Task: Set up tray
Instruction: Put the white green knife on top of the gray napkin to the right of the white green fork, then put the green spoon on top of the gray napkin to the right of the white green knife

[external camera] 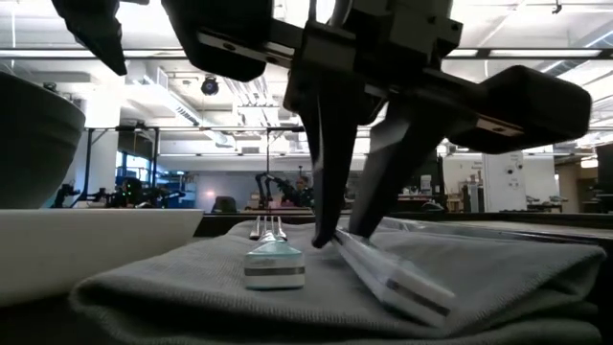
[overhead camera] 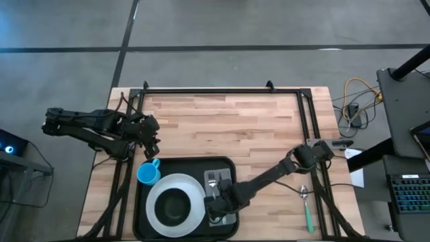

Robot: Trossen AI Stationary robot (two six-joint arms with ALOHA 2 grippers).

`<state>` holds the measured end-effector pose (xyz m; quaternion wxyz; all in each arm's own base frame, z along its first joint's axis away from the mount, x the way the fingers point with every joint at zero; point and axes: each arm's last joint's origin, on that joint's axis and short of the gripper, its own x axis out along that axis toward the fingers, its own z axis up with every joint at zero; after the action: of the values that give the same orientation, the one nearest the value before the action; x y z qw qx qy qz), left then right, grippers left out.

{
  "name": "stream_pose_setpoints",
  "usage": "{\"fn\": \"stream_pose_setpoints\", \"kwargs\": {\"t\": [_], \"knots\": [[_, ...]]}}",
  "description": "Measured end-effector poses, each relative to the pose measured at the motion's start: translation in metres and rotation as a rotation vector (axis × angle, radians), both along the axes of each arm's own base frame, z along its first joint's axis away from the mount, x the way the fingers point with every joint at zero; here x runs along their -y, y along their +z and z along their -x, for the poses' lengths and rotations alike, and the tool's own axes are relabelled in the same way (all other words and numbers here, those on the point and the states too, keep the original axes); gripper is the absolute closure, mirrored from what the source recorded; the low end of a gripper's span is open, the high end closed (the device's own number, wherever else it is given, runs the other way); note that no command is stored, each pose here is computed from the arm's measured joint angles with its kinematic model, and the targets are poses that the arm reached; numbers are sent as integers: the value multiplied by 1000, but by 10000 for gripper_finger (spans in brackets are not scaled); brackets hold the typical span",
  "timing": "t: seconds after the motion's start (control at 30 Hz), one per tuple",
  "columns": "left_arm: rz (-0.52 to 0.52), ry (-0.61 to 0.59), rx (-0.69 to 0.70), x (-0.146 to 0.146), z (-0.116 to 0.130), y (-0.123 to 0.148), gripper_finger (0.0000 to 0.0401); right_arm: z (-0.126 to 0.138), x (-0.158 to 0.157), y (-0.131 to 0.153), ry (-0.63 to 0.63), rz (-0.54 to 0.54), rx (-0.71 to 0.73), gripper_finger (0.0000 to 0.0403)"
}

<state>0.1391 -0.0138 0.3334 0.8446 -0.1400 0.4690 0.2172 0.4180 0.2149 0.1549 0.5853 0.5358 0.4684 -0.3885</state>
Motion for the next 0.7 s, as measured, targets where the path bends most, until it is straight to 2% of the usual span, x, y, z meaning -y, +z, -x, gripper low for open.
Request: {"fn": "stream_pose_setpoints", "kwargs": {"t": [0.47, 0.7], "knots": [[1, 0, 7, 0, 0, 2, 265, 0, 1, 1, 23, 6, 3, 292], [1, 0, 7, 0, 0, 1, 264, 16, -5, 26, 2, 41, -1, 272]]}}
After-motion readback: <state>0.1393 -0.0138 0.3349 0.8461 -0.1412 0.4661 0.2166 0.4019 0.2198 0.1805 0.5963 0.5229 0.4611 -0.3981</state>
